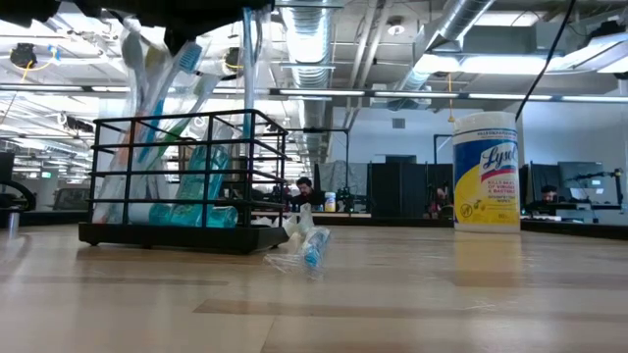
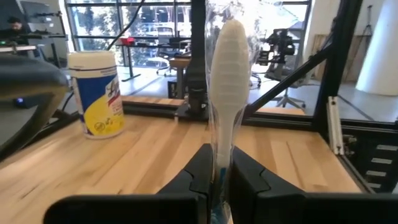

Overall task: Pick & Place toothbrushing station
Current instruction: Put the right blue toothbrush into the wire organizer

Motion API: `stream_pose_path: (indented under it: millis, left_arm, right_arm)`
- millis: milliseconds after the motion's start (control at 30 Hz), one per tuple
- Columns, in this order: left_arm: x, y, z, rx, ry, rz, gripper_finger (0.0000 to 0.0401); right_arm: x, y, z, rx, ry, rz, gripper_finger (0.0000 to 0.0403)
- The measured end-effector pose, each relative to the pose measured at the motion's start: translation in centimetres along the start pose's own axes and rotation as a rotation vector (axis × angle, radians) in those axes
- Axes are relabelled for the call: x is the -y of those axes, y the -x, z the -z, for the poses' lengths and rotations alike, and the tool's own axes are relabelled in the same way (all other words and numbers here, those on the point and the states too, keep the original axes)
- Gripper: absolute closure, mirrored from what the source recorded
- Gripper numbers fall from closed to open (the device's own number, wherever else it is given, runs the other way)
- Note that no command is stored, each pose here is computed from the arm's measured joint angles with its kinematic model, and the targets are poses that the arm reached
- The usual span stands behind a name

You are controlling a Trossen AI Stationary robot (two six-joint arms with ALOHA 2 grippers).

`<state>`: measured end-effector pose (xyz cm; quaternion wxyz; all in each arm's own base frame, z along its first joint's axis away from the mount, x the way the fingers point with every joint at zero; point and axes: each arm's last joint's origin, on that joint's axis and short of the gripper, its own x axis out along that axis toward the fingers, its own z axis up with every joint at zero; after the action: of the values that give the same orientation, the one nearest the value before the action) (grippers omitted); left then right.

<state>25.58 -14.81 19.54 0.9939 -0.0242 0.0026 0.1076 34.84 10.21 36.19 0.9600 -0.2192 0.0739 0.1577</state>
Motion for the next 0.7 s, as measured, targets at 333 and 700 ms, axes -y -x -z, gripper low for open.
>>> stream_pose_path:
  millis: [333, 700]
  left_arm:
    - [-0.06, -0.03, 0.15, -0.003, -0.004, -0.031, 0.0381]
    - [-0.13, -0.09, 0.16, -0.004, 0.002, -0.035, 0.0343]
  right_arm:
    - [-0.08, -0.01, 0.19, -0.019, 0.0, -0.008, 0.0355]
    - [-0.09, -0.01, 0.2, -0.019, -0.001, -0.009, 0.0355]
